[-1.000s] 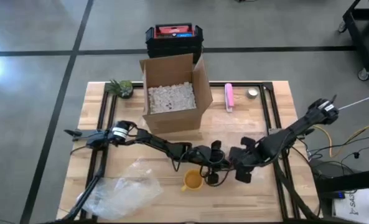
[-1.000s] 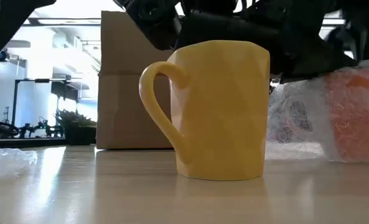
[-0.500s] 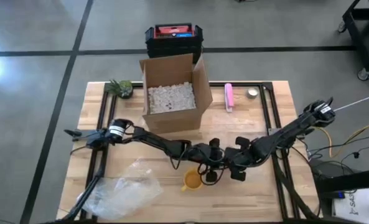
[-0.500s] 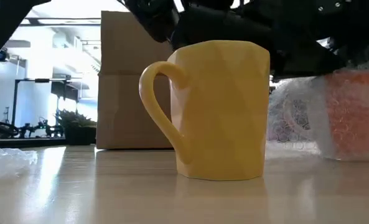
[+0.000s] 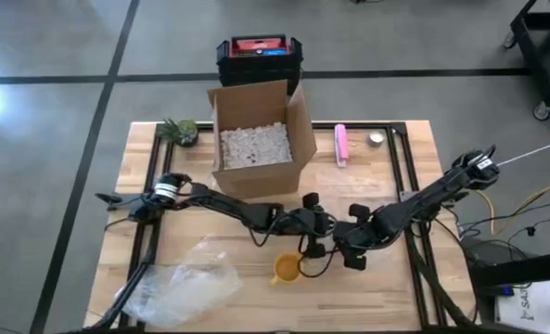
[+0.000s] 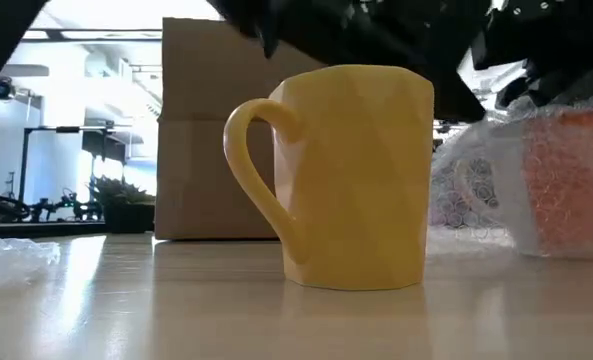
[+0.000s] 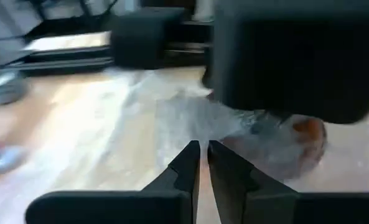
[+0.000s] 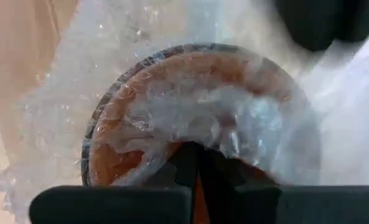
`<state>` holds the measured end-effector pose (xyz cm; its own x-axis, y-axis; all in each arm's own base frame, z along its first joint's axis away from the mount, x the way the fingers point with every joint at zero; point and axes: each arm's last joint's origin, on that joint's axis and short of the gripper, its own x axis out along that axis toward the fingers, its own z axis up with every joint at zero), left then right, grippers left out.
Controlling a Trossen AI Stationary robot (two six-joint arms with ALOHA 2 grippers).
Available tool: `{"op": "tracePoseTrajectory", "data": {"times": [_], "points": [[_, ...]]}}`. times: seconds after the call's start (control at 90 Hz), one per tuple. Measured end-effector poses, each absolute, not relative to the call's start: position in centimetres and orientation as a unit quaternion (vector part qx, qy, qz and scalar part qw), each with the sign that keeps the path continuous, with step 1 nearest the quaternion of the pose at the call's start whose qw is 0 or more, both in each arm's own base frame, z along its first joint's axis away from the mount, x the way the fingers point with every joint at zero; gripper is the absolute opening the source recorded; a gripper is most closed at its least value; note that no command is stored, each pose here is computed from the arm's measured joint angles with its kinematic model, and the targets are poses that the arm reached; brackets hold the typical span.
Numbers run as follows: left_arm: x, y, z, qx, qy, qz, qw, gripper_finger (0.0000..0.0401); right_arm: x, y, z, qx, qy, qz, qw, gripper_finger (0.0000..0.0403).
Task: Wrap mug
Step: Wrap the orange mug in the right transparent bubble wrap
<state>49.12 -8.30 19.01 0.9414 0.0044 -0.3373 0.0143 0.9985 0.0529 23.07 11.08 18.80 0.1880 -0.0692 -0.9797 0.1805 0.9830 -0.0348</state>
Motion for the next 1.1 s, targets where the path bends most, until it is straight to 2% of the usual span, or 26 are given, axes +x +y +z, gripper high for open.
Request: {"op": "tracePoseTrajectory", "data": {"times": [0.1,0.322,0.689,1.1], "points": [[49.6,-8.8,18.3,0.018,0.143,-0.044,0.989,0.002,23.1,11.1,18.8,0.04,0.63,-0.082,0.771,0.0],[49.9,-8.6,16.8,0.0,0.165,-0.053,0.985,0.002,23.2,11.1,19.1,0.04,0.628,-0.082,0.773,0.0],[49.9,-8.6,16.5,0.0,0.17,-0.052,0.984,0.002,22.9,11.2,22.7,0.048,0.615,-0.075,0.783,0.0],[49.9,-8.5,16.5,0.001,0.169,-0.053,0.984,0.002,23.6,11.2,23.7,0.017,0.562,-0.078,0.823,0.0]]}}
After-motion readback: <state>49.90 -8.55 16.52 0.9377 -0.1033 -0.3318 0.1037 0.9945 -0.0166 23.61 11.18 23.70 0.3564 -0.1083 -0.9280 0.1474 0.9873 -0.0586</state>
